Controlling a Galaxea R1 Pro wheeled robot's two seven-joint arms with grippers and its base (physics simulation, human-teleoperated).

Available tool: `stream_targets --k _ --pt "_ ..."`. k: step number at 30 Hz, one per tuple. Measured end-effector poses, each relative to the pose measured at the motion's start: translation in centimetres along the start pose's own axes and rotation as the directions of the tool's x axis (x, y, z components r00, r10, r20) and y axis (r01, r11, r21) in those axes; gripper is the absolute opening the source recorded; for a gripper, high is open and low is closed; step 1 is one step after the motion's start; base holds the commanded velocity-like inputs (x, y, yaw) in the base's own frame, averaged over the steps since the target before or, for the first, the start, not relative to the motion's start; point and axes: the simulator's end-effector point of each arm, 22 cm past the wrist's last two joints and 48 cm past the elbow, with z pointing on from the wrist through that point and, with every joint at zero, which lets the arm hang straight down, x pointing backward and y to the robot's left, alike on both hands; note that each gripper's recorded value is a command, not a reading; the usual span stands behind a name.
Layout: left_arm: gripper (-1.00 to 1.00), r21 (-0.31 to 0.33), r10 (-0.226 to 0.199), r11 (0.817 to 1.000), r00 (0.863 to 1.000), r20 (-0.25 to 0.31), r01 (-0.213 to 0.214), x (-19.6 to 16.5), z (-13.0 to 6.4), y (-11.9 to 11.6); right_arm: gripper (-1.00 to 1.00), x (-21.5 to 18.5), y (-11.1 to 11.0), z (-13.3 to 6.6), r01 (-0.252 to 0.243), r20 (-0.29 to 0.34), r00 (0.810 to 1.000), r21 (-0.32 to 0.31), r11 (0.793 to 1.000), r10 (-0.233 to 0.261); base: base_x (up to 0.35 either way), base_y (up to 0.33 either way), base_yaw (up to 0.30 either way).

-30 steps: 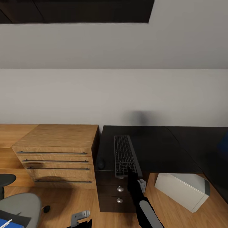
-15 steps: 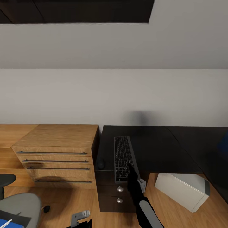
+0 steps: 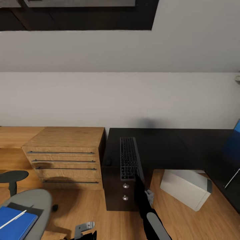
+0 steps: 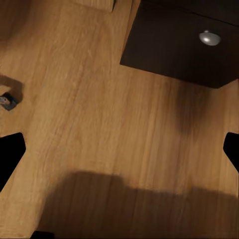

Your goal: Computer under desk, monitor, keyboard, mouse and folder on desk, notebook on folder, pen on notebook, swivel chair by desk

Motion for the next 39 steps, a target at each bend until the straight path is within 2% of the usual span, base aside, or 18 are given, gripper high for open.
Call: stream_targets --k 3,8,17,21,22,23,24,25,26,27,28,29,30,32,33,34,35,39 --pt "1.0 -0.001 0.0 1.0 1.0 -0.004 0.0 0.1 0.0 0.0 1.0 0.0 -0.6 -0.1 0.002 0.001 1.0 0.014 1.0 -0.002 -0.333 -0.031 0.0" --pt "1.0 -0.017 0.007 1.0 1.0 -0.02 -0.008 1.0 0.3 0.6 1.0 -0.1 -3.5 -0.4 0.014 0.005 1.0 0.077 0.997 -0.015 -0.31 -0.149 0.0" --pt "1.0 -0.021 0.01 1.0 1.0 -0.022 -0.011 1.1 0.3 0.9 1.0 -0.4 -4.6 -0.6 0.038 0.017 0.999 0.099 0.994 -0.039 -0.29 -0.202 0.0" --pt "1.0 -0.021 0.01 1.0 1.0 -0.022 -0.01 1.1 0.3 0.8 1.0 -2.0 -6.2 -1.0 0.126 0.013 0.992 0.123 0.984 -0.128 -0.262 -0.206 0.0" --pt "1.0 -0.022 0.008 1.0 1.0 -0.024 -0.008 1.2 0.3 0.7 1.0 -3.8 -9.5 -1.9 0.262 -0.018 0.964 0.182 0.948 -0.264 -0.127 -0.117 0.0" --pt "1.0 -0.022 0.007 1.0 1.0 -0.024 -0.008 1.2 0.3 0.7 1.0 -4.1 -10.5 -2.2 0.301 -0.032 0.953 0.198 0.933 -0.301 -0.102 -0.094 0.0" --pt "1.0 -0.023 0.006 1.0 1.0 -0.024 -0.007 1.3 0.3 0.7 1.0 -4.5 -12.1 -2.7 0.369 -0.059 0.929 0.222 0.903 -0.365 -0.081 -0.075 0.0" --pt "1.0 -0.023 0.006 1.0 1.0 -0.024 -0.007 1.2 0.3 0.8 1.0 -4.7 -12.9 -3.0 0.406 -0.073 0.914 0.233 0.884 -0.4 -0.052 -0.048 0.0" --pt "1.0 -0.023 0.006 1.0 1.0 -0.023 -0.007 1.2 0.3 0.7 1.0 -5.4 -14.3 -3.6 0.472 -0.093 0.881 0.251 0.845 -0.465 -0.042 -0.038 0.0" --pt "1.0 -0.022 0.006 1.0 1.0 -0.021 -0.006 1.1 0.3 0.7 1.0 -6.0 -14.9 -3.9 0.506 -0.098 0.861 0.259 0.823 -0.499 -0.027 -0.025 0.0" --pt "1.0 -0.021 0.005 1.0 1.0 -0.016 -0.005 0.9 0.2 0.6 1.0 -7.3 -15.8 -4.4 0.562 -0.095 0.823 0.273 0.781 -0.56 -0.021 -0.02 0.0" --pt "1.0 -0.02 0.005 1.0 1.0 -0.013 -0.005 0.8 0.2 0.6 1.0 -8.1 -16.1 -4.7 0.588 -0.088 0.803 0.28 0.759 -0.589 -0.014 -0.013 0.0" --pt "1.0 -0.021 0.004 1.0 1.0 -0.009 -0.004 0.5 0.0 0.6 1.0 -9.7 -16.5 -5.3 0.625 -0.065 0.767 0.296 0.722 -0.638 -0.011 -0.01 0.0" --pt "1.0 -0.02 0.003 1.0 1.0 -0.007 -0.003 0.2 -0.2 0.6 1.0 -11.3 -16.5 -6.0 0.654 -0.034 0.732 0.314 0.688 -0.68 -0.007 -0.007 0.0" --pt "1.0 -0.02 0.001 1.0 1.0 -0.008 -0.001 0.1 -0.3 0.6 1.0 -12.7 -16.7 -6.7 0.674 -0.002 0.7 0.333 0.659 -0.714 -0.004 -0.004 0.0" --pt "1.0 -0.022 0.0 1.0 1.0 -0.009 -0.001 0.1 -0.5 0.7 1.0 -13.4 -16.7 -7.1 0.684 0.014 0.682 0.343 0.644 -0.731 -0.003 -0.003 0.0" --pt "1.0 -0.027 0.001 1.0 1.0 -0.015 -0.001 0.3 -0.5 0.9 1.0 -14.6 -16.7 -7.9 0.697 0.046 0.649 0.364 0.618 -0.759 -0.002 -0.002 0.0" --pt "1.0 -0.056 0.009 0.998 0.999 -0.05 -0.011 1.6 -0.6 2.1 1.0 -16.6 -17.0 -9.9 0.718 0.09 0.583 0.409 0.564 -0.807 -0.001 -0.001 0.0"
